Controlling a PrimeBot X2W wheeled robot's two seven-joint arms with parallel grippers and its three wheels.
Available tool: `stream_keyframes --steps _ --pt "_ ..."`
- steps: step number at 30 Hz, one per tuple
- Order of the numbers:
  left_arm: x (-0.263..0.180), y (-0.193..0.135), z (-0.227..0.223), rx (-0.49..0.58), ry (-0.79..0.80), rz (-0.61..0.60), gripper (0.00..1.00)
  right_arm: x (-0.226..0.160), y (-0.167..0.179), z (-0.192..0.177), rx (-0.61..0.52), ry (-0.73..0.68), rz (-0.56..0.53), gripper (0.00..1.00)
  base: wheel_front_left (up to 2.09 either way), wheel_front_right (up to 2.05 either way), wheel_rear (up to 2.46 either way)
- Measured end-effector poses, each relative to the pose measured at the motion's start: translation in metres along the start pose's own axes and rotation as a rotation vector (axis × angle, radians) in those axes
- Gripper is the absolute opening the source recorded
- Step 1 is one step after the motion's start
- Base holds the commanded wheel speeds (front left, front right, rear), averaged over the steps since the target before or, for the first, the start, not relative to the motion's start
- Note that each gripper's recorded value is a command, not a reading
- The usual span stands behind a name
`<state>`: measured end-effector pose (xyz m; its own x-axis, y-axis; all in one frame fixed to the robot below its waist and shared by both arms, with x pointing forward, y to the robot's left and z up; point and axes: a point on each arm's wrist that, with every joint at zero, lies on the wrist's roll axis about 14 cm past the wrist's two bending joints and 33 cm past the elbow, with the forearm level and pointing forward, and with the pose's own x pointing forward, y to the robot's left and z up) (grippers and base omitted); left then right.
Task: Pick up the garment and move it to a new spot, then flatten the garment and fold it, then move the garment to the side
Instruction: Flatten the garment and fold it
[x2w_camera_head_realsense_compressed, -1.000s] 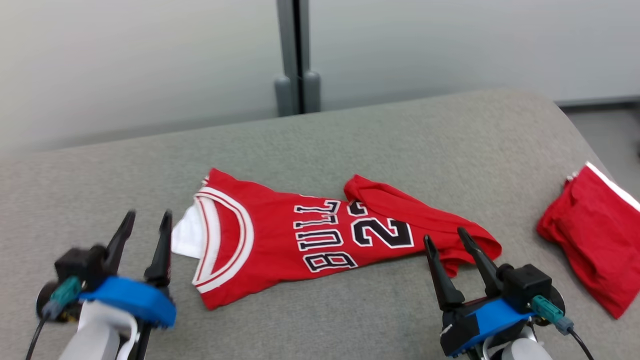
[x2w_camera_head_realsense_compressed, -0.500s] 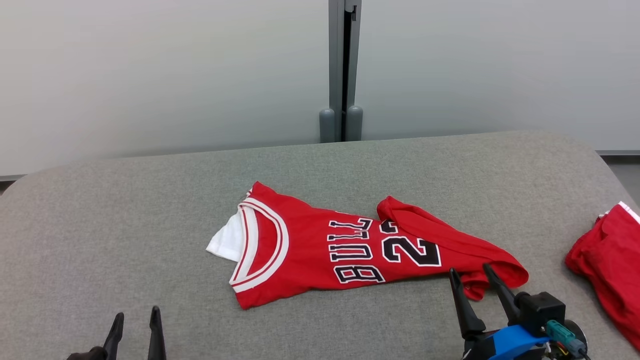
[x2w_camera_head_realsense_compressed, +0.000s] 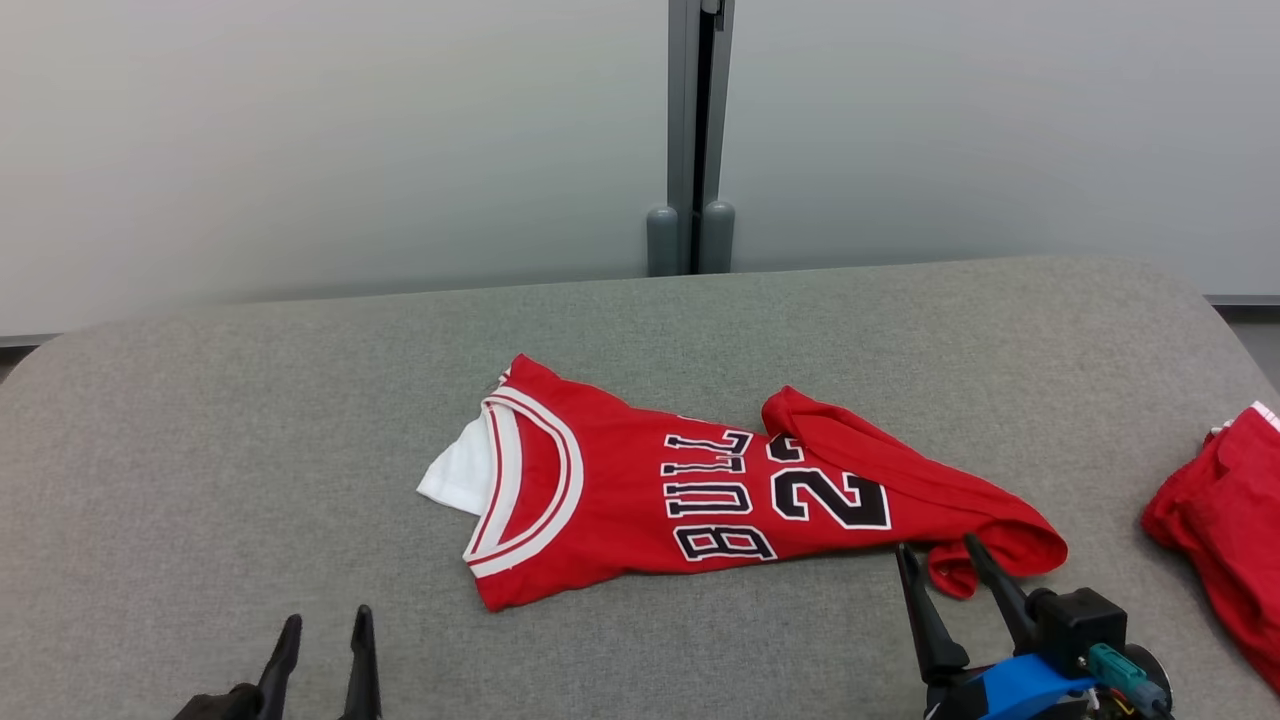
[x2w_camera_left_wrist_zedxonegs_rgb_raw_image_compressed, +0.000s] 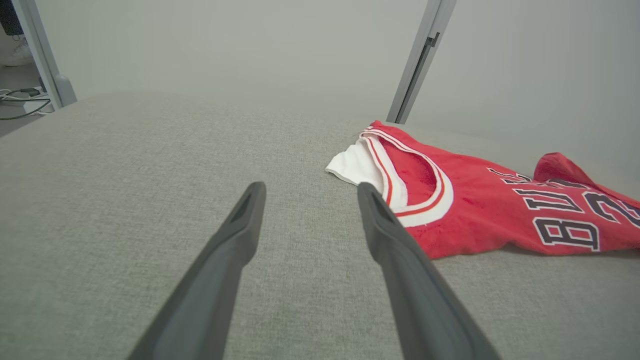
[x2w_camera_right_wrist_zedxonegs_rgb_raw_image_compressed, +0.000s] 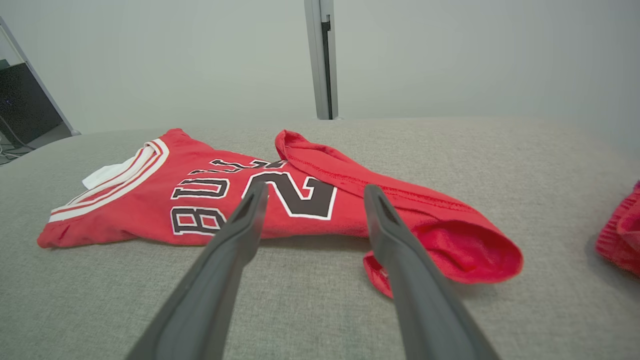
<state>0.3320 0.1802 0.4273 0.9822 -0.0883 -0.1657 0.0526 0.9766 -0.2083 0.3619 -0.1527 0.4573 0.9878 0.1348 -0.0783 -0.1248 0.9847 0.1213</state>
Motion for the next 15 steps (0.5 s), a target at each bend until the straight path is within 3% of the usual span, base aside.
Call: stream_keyframes --steps 10,15 --pt "0.033 -0.048 -0.023 -0.072 0.111 -0.188 1.00 0.006 -0.001 -0.018 0.001 0.053 0.002 1.00 0.00 0.00 0.00" --pt "0.051 -0.057 -0.036 -0.108 0.174 -0.235 1.00 0.014 -0.001 -0.022 0.000 0.065 0.005 1.00 0.00 0.00 0.00"
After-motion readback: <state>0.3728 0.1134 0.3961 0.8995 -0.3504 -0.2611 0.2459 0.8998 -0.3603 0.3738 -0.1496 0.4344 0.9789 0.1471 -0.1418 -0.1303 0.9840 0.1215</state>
